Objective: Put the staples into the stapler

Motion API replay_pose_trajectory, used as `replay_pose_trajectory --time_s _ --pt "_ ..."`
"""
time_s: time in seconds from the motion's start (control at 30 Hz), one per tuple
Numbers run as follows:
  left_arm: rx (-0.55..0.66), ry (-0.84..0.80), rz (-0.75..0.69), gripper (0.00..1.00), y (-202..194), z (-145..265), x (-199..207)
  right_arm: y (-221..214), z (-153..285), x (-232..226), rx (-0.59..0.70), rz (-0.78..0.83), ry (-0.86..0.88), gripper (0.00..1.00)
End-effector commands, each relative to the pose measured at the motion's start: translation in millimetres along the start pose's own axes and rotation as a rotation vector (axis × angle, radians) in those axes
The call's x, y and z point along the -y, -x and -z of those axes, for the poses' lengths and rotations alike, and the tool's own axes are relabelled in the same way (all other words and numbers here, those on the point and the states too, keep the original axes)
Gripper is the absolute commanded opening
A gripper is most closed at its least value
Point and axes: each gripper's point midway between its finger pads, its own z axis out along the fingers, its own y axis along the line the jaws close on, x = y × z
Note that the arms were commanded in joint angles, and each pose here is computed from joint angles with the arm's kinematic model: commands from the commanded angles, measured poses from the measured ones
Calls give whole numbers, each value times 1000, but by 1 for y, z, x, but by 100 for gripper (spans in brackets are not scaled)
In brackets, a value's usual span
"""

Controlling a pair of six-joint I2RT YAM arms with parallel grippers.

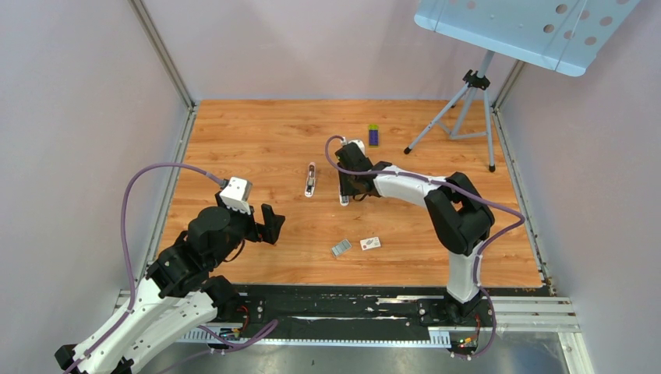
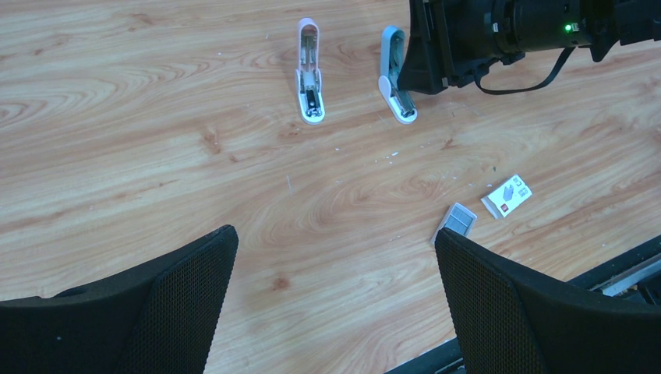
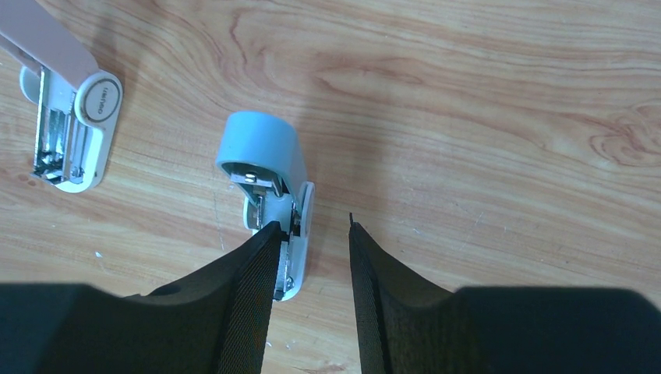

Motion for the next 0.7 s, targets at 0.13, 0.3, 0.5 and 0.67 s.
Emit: replay_pose_trajectory --time_s 0.13,0.3,0.5,0.67 --pt "-5 20 -10 100 -3 -2 -4 1 14 8 -4 -11 0 41" --pt "-8 26 -11 100 -4 -4 -5 20 31 1 36 18 48 41" --pt "-33 -10 -24 96 -3 -15 6 42 40 -4 46 30 185 42" --pt "-61 -50 30 87 -8 -43 25 52 40 -10 22 27 359 47"
